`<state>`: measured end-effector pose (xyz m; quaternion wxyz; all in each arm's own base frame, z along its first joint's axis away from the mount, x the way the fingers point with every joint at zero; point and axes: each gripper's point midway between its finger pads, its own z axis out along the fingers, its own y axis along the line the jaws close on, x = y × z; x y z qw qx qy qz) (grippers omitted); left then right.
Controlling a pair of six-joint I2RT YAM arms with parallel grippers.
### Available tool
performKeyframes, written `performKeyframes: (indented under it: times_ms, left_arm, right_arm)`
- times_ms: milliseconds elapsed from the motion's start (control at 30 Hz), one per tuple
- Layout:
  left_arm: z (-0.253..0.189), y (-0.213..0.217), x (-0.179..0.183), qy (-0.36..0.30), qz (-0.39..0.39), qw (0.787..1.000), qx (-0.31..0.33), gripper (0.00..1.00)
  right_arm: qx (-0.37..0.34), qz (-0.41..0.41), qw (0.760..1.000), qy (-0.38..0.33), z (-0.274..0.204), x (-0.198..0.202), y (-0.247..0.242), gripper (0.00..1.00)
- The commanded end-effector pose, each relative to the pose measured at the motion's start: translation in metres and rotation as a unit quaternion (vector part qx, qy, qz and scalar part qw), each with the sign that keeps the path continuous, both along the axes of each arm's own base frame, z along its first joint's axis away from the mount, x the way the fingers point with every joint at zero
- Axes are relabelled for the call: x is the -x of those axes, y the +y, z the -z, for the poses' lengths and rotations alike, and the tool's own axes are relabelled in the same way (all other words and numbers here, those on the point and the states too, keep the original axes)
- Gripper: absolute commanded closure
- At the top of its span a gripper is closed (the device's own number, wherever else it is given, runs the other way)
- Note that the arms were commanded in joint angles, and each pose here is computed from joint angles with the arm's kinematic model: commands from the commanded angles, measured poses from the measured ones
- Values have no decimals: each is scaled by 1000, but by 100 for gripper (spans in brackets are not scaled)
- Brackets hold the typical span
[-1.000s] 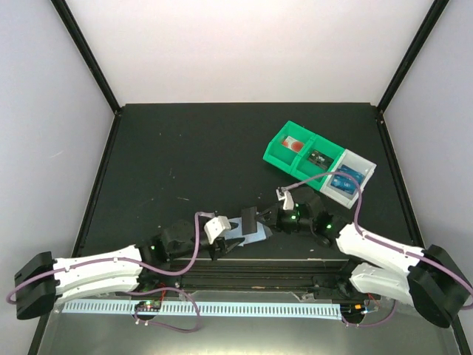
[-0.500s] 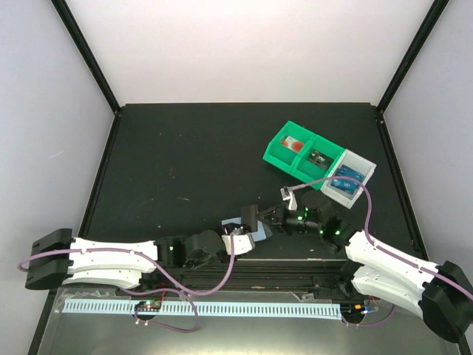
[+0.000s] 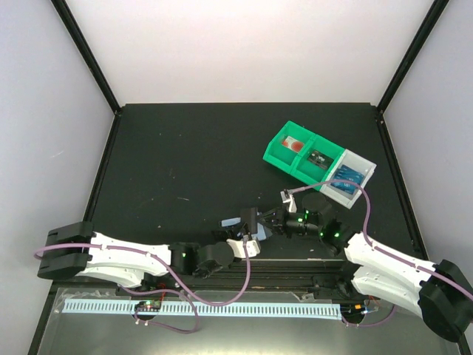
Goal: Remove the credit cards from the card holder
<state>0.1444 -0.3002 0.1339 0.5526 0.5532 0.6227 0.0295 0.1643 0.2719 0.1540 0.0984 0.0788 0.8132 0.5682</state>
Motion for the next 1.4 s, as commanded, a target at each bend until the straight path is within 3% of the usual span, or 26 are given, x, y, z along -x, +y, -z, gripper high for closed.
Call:
performKeyframes:
  times_ms: [0, 167, 200, 300, 467, 767, 867, 1133, 1367]
  left_arm:
    - [-25, -3, -7, -35, -27, 999, 26, 69]
    - [-21, 0, -9, -35, -38, 998, 18, 97]
    - [-19, 0, -9, -31, -40, 999, 16, 98]
    - [-12, 2, -7, -15, -41, 999, 19, 98]
    - [-11, 9, -6, 21, -59, 997, 48, 98]
    - [-10, 32, -8, 131, -76, 976, 157, 98]
    - [-22, 43, -14, 193, -91, 949, 234, 98]
    - [-54, 61, -22, 323, -79, 839, 431, 98]
    - [-70, 47, -12, 432, -43, 753, 495, 98]
  right_arm:
    - [-18, -5, 1000, 3, -4, 2, 2, 99]
    - [-19, -6, 1000, 7, -2, 3, 2, 99]
    - [-19, -6, 1000, 7, -1, 3, 2, 99]
    - [-21, -1, 1000, 0, 1, 2, 1, 98]
    - [-32, -5, 999, -29, -3, 2, 0, 67]
    - [-25, -28, 986, -163, -30, 4, -5, 45]
    - [-10, -32, 974, -224, -45, 5, -10, 42]
    - [-56, -50, 950, -305, -77, 17, -12, 41]
    - [-77, -78, 945, -308, -79, 22, -4, 41]
